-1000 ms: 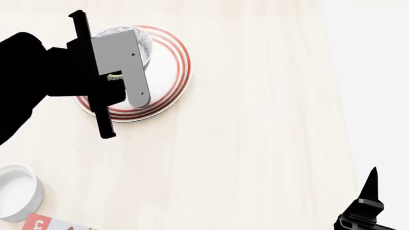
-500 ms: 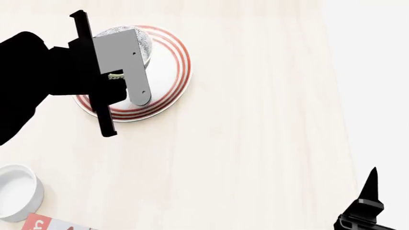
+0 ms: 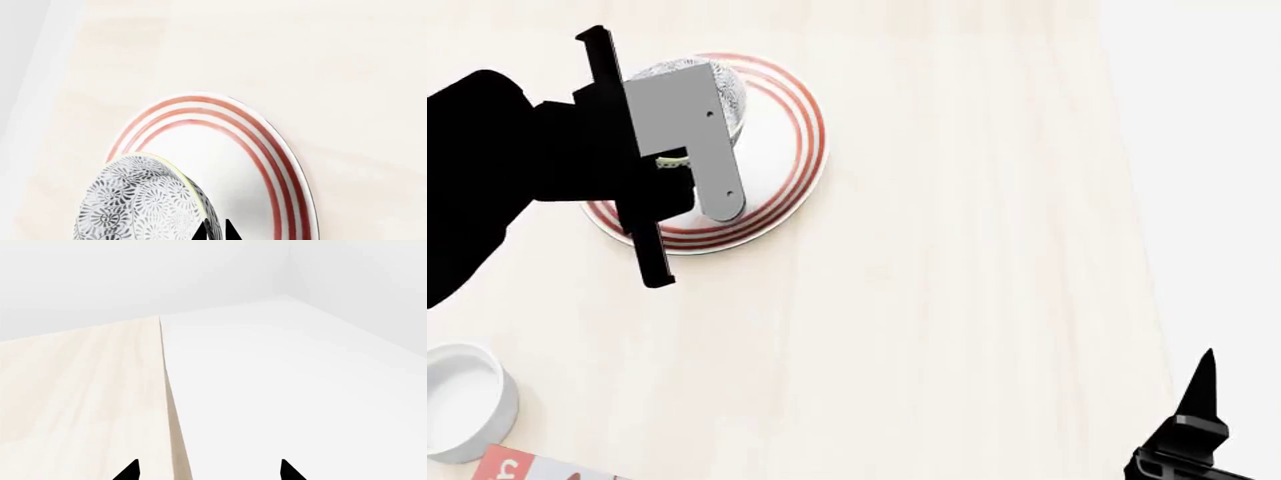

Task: Pick the akita bowl next to the ramekin and place it on the plate.

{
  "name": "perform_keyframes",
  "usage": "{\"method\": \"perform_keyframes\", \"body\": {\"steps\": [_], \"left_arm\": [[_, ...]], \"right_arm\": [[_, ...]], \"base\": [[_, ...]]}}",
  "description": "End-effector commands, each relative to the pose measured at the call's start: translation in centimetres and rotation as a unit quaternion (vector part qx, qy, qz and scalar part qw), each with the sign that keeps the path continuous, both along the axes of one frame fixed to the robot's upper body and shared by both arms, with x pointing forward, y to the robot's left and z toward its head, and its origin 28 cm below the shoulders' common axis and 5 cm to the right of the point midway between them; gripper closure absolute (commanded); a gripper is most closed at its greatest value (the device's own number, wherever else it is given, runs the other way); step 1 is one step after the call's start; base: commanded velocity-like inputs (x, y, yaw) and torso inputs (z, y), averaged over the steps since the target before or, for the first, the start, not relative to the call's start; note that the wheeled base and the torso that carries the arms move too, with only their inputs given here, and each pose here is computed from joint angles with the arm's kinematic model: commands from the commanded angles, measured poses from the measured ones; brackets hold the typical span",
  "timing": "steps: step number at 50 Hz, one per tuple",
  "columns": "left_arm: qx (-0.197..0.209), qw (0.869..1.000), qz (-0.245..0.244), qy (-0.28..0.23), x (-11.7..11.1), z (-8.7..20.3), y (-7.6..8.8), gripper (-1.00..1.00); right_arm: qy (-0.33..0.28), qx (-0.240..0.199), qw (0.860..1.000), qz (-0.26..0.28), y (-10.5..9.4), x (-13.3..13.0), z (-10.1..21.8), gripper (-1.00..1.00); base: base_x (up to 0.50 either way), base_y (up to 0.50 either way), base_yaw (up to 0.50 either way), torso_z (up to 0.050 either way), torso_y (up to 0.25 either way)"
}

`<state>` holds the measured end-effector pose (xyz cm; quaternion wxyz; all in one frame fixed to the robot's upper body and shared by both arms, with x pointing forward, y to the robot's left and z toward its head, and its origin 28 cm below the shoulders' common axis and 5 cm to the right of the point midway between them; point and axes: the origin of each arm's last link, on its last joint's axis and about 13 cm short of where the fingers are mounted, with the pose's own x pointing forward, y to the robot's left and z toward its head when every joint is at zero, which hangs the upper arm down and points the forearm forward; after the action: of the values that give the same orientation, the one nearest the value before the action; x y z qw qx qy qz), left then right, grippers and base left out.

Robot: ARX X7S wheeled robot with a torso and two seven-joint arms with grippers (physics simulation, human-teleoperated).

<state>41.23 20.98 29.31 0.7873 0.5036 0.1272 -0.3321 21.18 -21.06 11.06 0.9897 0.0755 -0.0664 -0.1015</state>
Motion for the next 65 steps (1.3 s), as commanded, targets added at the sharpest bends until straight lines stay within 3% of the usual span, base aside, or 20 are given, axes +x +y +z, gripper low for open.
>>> {"method": "perform_keyframes", "body": {"steps": [1,65], "left_arm": [[-0.007,1.0,0.001,-0.007,0.2,0.1,-0.1,1.0],[-0.016,1.0,0.003,0.005,0.5,-1.0,-0.3,1.0]], "right_arm": [[0.0,0.0,1.0,0.0,0.0,0.0,0.1,-1.0],[0.0,-0.001,1.0,0.0,0.0,0.0,0.0,-1.0]], "base": [[0.0,0.0,0.0,0.0,0.0],[0.0,0.0,0.0,0.0,0.0]]}}
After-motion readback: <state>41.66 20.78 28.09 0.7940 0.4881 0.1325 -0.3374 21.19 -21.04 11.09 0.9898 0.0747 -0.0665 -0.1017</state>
